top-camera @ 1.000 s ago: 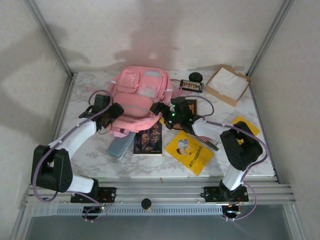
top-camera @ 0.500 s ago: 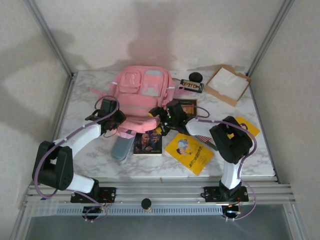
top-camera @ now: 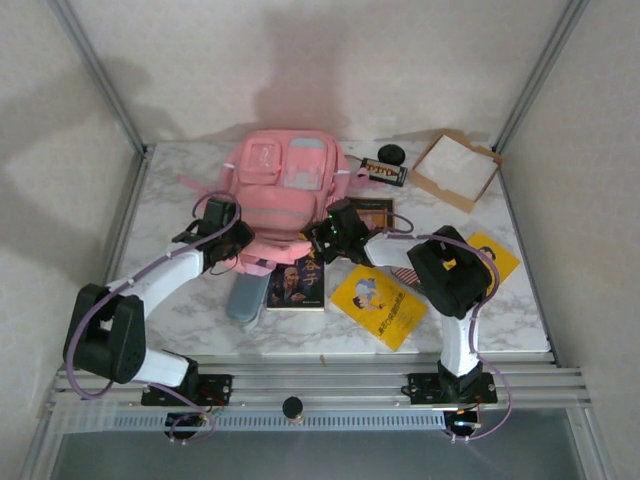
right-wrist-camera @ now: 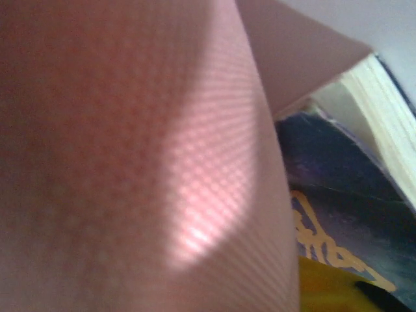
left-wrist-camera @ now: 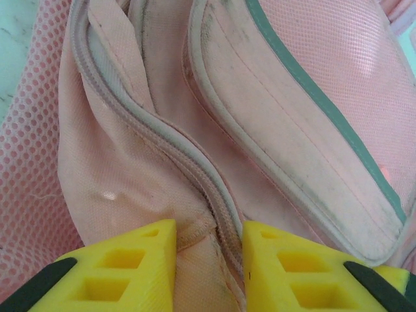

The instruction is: Pack books, pencil case, and school supplies into a backpack

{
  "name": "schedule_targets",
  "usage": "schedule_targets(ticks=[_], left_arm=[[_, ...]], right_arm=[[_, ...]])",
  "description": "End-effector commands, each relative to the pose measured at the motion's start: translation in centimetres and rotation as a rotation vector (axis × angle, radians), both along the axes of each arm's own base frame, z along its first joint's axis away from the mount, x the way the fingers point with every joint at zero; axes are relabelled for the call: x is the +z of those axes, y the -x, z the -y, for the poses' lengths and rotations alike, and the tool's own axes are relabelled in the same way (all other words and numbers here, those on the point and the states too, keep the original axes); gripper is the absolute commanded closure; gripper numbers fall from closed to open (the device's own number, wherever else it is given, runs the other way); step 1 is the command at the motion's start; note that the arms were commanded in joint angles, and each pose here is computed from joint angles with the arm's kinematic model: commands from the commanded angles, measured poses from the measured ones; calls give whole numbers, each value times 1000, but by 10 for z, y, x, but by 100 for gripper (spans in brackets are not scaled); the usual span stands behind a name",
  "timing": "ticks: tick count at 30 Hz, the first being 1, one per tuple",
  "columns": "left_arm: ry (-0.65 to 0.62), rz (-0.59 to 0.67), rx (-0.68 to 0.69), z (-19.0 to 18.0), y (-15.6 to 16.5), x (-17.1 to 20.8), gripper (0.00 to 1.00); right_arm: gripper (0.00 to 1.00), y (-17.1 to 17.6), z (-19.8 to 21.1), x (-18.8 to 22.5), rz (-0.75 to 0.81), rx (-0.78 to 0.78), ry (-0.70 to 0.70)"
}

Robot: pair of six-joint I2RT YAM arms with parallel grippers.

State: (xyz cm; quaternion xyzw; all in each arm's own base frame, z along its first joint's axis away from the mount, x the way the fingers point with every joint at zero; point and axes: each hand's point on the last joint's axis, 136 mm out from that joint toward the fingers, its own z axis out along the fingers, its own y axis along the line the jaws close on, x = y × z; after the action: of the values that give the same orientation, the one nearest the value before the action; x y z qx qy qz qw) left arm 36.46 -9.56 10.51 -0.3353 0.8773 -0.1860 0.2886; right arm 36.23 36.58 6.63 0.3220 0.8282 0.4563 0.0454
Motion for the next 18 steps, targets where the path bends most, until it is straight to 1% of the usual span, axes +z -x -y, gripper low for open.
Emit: schedule_targets(ticks=[1,4,5,7,8,10,12,15,17,18], left_arm=[[45,46,-8,13,8,22,70],[59,54,-4,13,19,20,70],[52,59,-1,11,22,21,70],[25,87,-1,6,24,30,68],[12,109,-3,4,24,39,66],[-1,176,-31,4,21,62,62],[-22,250,-78,7,18,85,59],[-80,343,-144,11,14,110,53],[-103,411,-218,23,9,129,48],[-119,442,-263,32,7,137,45]], right_arm=[[72,-39,-10,64,257,-29,-87],[82,-52,-5,85,410,-23,-90],[83,-55,-4,96,478,-9,-106],[82,-58,-3,116,603,20,-118],[81,-58,-4,127,679,51,-109],[83,-56,-3,137,793,103,-85],[84,-54,-2,147,884,138,-84],[80,-47,-6,169,1091,213,-93],[79,-39,-10,178,1211,269,-124],[79,-39,-10,181,1241,290,-144]])
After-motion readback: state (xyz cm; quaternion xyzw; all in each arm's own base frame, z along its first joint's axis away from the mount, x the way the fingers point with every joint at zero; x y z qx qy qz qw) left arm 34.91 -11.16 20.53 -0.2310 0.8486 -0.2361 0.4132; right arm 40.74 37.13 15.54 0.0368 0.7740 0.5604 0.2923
